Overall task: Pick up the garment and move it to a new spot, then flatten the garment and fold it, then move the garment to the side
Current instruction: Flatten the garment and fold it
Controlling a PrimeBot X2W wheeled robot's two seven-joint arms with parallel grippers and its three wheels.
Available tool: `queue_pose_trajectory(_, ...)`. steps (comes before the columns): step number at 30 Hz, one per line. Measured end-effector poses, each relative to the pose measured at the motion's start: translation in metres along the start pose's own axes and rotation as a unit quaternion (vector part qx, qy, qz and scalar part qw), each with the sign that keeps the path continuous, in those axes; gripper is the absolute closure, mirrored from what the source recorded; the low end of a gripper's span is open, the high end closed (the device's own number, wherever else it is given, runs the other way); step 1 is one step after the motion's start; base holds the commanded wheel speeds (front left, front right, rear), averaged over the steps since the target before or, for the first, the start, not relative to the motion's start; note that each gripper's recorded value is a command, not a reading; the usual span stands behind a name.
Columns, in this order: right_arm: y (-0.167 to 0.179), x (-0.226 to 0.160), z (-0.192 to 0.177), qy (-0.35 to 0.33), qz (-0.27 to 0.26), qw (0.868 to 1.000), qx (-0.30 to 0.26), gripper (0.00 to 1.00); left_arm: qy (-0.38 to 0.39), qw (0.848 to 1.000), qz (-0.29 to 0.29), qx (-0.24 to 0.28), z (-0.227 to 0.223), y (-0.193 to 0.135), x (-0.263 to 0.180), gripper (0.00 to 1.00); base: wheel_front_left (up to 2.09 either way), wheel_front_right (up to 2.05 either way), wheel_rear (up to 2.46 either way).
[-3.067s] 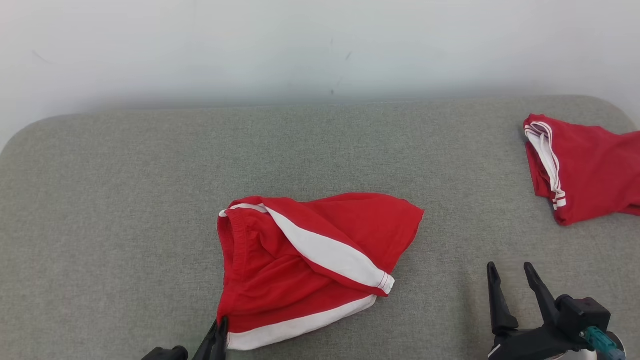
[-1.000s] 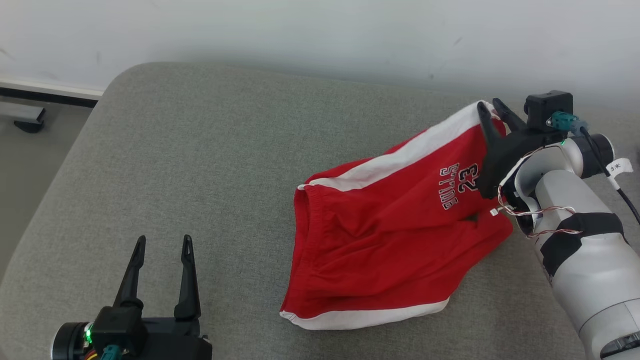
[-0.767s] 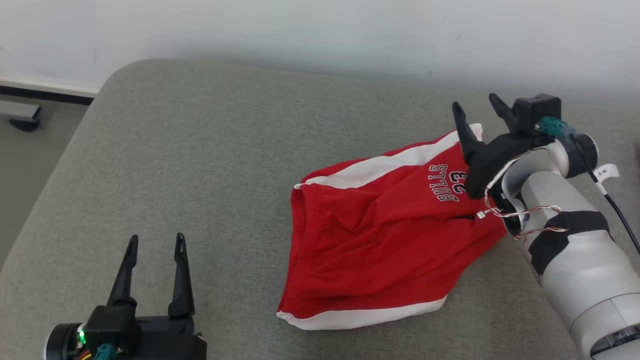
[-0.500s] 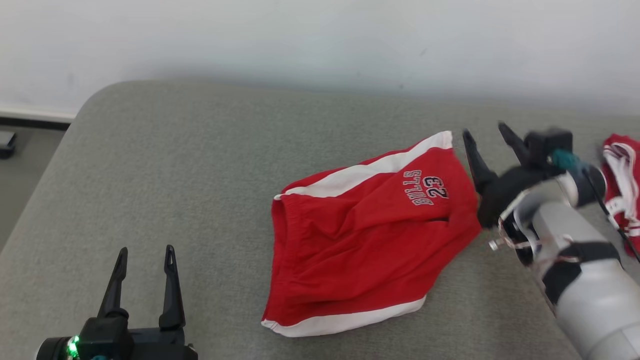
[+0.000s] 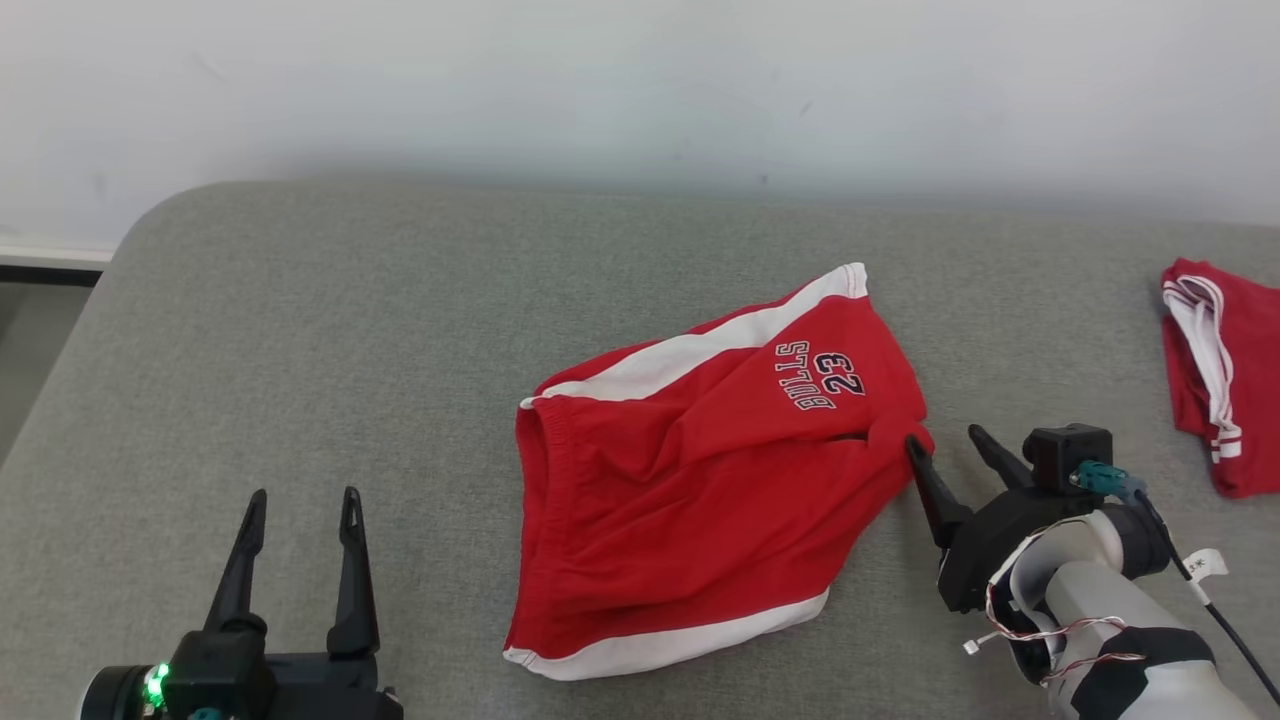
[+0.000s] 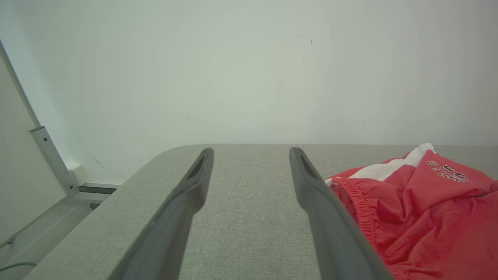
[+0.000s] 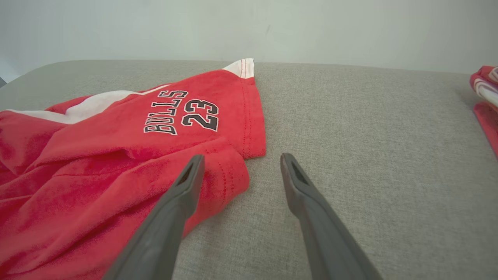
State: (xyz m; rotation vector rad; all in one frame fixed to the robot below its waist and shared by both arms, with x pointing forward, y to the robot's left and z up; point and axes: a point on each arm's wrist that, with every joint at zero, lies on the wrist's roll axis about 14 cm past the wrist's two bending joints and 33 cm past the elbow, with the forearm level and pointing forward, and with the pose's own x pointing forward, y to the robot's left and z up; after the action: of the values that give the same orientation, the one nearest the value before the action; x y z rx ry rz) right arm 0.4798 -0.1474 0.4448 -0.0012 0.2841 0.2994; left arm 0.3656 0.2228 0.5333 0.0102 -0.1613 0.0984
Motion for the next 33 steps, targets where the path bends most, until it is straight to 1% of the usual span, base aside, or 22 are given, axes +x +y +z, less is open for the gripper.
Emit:
queue_pose_trajectory(4, 0.015, 0.007, -0.010, 0.012, 0.011, 1.000, 0.021, 0.00, 0.004, 1.000, 0.001, 0.000, -0.002, 0.002, -0.002, 0.00, 0.00, 0.00, 0.00)
queue_pose_trajectory(7, 0.020, 0.010, -0.025, 0.039, 0.012, 0.999, 0.029, 0.00, 0.008, 1.000, 0.003, 0.001, -0.004, 0.003, -0.003, 0.00, 0.00, 0.00, 0.00)
queue_pose_trajectory(8, 0.023, 0.012, -0.027, 0.042, 0.013, 0.998, 0.035, 0.04, 0.010, 1.000, 0.005, 0.002, -0.005, 0.004, -0.003, 0.00, 0.00, 0.00, 0.00)
queue_pose_trajectory(9, 0.025, 0.013, -0.031, 0.052, 0.013, 0.998, 0.040, 0.59, 0.010, 1.000, 0.007, 0.002, -0.005, 0.006, -0.003, 0.00, 0.00, 0.00, 0.00)
queue_pose_trajectory(10, 0.027, 0.014, -0.036, 0.061, 0.015, 0.997, 0.043, 0.69, 0.009, 1.000, 0.009, 0.003, -0.005, 0.007, -0.002, 0.00, 0.00, 0.00, 0.00)
queue_pose_trajectory(11, 0.031, 0.015, -0.039, 0.066, 0.017, 0.997, 0.048, 1.00, 0.010, 1.000, 0.011, 0.003, -0.005, 0.009, -0.003, 0.00, 0.00, 0.00, 0.00)
queue_pose_trajectory(13, 0.038, 0.018, -0.040, 0.068, 0.023, 0.996, 0.053, 1.00, 0.014, 1.000, 0.012, 0.004, -0.007, 0.010, -0.004, 0.00, 0.00, 0.00, 0.00)
queue_pose_trajectory(17, 0.040, 0.019, -0.025, 0.034, 0.026, 0.997, 0.059, 1.00, 0.015, 1.000, 0.014, 0.002, -0.008, 0.011, -0.005, 0.00, 0.00, 0.00, 0.00)
queue_pose_trajectory(18, 0.035, 0.014, -0.018, 0.017, 0.023, 0.998, 0.061, 1.00, 0.015, 1.000, 0.015, -0.001, -0.008, 0.012, -0.006, 0.00, 0.00, 0.00, 0.00)
queue_pose_trajectory(21, 0.024, 0.000, -0.014, -0.003, 0.017, 0.998, 0.064, 1.00, 0.018, 1.000, 0.013, -0.006, -0.010, 0.008, -0.009, 0.00, 0.00, 0.00, 0.00)
queue_pose_trajectory(25, -0.006, -0.025, 0.000, -0.043, -0.008, 0.997, 0.059, 1.00, 0.014, 1.000, 0.004, -0.014, -0.009, 0.000, -0.007, 0.00, 0.00, 0.00, 0.00)
queue_pose_trajectory(28, -0.027, -0.051, -0.005, -0.054, -0.034, 0.996, 0.061, 1.00, 0.009, 1.000, -0.009, -0.019, -0.006, -0.009, -0.003, 0.00, 0.00, 0.00, 0.00)
queue_pose_trajectory(31, -0.034, -0.071, -0.011, -0.058, -0.045, 0.995, 0.063, 1.00, 0.007, 1.000, -0.020, -0.024, -0.006, -0.017, 0.001, 0.00, 0.00, 0.00, 0.00)
queue_pose_trajectory(33, -0.032, -0.076, -0.008, -0.061, -0.046, 0.995, 0.064, 1.00, 0.009, 0.999, -0.026, -0.025, -0.007, -0.022, 0.003, 0.00, 0.00, 0.00, 0.00)
